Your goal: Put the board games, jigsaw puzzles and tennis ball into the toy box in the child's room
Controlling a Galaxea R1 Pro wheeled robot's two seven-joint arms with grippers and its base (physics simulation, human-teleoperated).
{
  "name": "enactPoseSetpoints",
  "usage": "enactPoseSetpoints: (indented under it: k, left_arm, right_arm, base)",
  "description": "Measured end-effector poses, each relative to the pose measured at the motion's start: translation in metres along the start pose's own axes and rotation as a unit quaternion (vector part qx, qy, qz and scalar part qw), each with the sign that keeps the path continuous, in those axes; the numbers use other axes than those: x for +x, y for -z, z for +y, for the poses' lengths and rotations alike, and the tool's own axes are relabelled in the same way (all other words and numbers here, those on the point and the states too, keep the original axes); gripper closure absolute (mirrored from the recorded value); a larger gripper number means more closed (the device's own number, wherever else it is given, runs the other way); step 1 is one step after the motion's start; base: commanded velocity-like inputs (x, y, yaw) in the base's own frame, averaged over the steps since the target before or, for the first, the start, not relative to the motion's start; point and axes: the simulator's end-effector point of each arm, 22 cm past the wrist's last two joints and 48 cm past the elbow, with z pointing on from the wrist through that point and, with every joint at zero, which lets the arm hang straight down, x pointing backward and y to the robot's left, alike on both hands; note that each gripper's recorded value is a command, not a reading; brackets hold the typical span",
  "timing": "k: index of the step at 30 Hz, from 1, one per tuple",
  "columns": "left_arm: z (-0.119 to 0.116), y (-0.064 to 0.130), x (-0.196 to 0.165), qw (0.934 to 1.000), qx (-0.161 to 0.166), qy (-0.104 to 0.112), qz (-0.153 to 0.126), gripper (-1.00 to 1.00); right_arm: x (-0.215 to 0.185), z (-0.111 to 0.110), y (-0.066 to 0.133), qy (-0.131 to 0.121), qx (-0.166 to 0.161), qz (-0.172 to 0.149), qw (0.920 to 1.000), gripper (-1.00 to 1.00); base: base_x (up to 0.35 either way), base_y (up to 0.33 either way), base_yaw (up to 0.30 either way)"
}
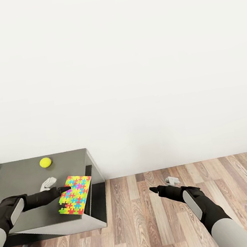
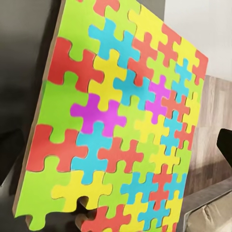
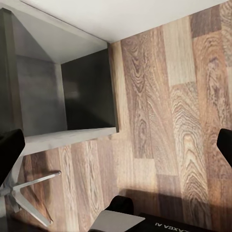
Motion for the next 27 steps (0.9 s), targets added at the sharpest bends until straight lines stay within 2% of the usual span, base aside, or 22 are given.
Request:
enactPoseSetpoints:
  k: [27]
  left_arm:
    - [-0.0096,-0.0086,0.0033,0.9999,0.01,0.0,0.003,-1.0]
  right_arm:
    - [-0.0002,-0.0008,0.0003,0.0,0.001,0.0,1.0,-1.0]
  base:
    - [0.0,0.0,0.0]
